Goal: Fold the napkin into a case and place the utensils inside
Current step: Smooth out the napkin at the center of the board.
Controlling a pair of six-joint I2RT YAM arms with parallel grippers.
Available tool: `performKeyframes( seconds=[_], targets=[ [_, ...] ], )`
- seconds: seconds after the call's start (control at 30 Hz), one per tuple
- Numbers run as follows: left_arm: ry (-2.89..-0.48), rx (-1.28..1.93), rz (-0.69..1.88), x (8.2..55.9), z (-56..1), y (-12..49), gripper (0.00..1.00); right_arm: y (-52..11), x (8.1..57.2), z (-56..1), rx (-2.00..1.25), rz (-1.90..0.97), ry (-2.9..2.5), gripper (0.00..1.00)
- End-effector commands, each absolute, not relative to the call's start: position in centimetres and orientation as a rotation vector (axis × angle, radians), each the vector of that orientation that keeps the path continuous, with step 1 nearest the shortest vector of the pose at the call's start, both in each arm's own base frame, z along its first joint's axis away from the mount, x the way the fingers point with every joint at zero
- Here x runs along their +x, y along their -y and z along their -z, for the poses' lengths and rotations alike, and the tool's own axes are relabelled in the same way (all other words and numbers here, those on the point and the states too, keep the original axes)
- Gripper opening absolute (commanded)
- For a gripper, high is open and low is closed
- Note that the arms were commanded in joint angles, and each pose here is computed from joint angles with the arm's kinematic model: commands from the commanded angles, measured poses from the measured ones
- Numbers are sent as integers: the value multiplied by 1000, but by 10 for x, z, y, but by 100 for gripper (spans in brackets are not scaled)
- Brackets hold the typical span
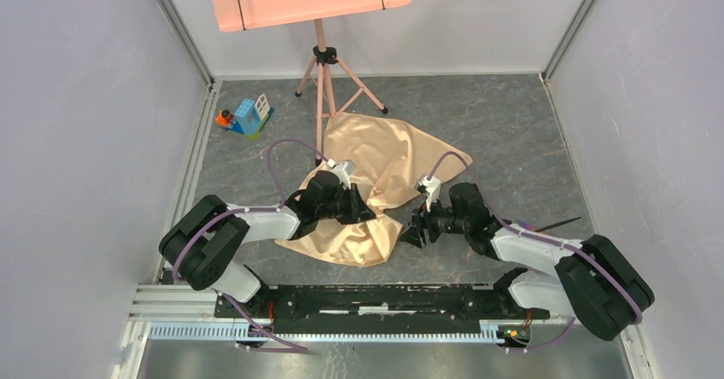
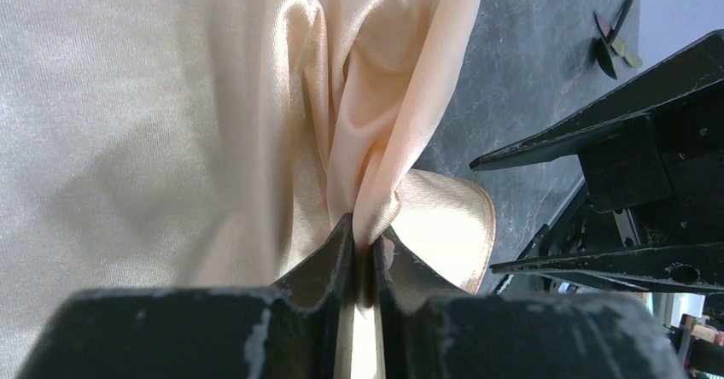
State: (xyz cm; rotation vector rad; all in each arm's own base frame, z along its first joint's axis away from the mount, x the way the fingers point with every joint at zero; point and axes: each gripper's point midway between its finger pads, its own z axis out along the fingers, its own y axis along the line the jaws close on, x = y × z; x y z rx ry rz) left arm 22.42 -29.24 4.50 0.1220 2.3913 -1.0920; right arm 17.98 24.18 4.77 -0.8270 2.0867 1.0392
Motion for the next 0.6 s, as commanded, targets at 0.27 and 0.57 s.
performKeyframes(
  seconds=[0.27,0.57],
  targets=[
    [-2349,97,1205,226,-53,299,13,-242,194,-57,-741,-914,-1899,52],
    [-2345,107,1225,224,-55,301,12,-255,199,-56,-656,-911,-1839,45]
  ],
)
